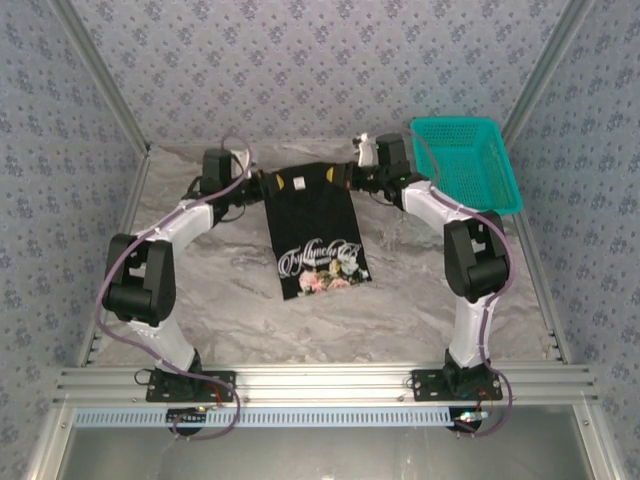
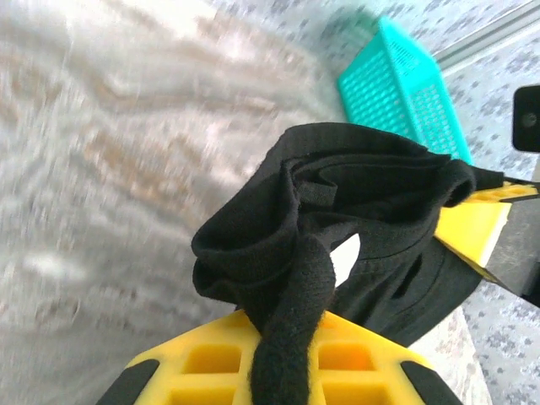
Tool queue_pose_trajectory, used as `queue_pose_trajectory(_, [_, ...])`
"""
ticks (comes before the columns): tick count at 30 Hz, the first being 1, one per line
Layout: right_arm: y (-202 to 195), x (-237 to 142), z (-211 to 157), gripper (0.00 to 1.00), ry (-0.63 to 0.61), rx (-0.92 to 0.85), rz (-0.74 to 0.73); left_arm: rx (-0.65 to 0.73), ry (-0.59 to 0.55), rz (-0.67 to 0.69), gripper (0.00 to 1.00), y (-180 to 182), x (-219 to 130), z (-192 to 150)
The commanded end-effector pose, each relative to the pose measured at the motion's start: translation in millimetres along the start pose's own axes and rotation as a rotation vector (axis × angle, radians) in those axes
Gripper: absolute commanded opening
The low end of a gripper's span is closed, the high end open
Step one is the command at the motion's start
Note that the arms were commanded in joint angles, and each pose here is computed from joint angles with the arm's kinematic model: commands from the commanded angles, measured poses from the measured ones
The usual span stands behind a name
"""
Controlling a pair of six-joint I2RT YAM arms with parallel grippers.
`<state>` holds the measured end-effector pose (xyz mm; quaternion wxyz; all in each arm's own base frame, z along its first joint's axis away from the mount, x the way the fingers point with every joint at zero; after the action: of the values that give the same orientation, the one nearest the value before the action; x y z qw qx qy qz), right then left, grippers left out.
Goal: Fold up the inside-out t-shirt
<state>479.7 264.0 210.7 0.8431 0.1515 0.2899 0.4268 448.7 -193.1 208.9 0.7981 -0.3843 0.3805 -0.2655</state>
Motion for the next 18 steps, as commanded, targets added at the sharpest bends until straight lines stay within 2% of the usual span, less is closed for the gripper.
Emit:
queue_pose_trajectory(1, [35.7,-35.0,89.4,0.00,-0.230,-0.151,0.022,0.164,-0.122,-0.066,0.00,-62.4,-29.1,47.8])
queue_pose_trajectory(6, [59.5,-55.9,128.5,0.00,-0.334,-0.241,0.061,0.271,-0.181,-0.139,0.00,-111.8,-48.6,71.8])
queue_pose_trajectory(10, [69.7,-65.7,117.7,0.00,-0.345,-0.282,0.087,0.318,-0.146,-0.154,0.00,-116.4,-54.3,53.5])
queue_pose_trajectory(14, [74.6,-69.4,79.0,0.00,-0.315,-0.259,0.104,0.306,-0.090,-0.143,0.00,-101.3,-56.0,13.0])
queue_pose_trajectory(18, [69.3,-72.8,8.8,0.00,-0.225,-0.181,0.070,0.307,0.005,-0.100,0.00,-75.7,-56.7,-47.8])
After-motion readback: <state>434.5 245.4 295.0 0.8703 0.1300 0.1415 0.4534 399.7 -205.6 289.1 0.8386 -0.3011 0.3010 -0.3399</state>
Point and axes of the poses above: each hand's point on the last joint's axis, 136 mm out from that joint toward the fingers, its own x axis out along the fingers, its own y axis along the line the jaws close on, z = x × y, the point moved 2 cm from there along -x, back along the fingers, and after that the axes turned 13 degrees about -x, right-handed, at the moved point
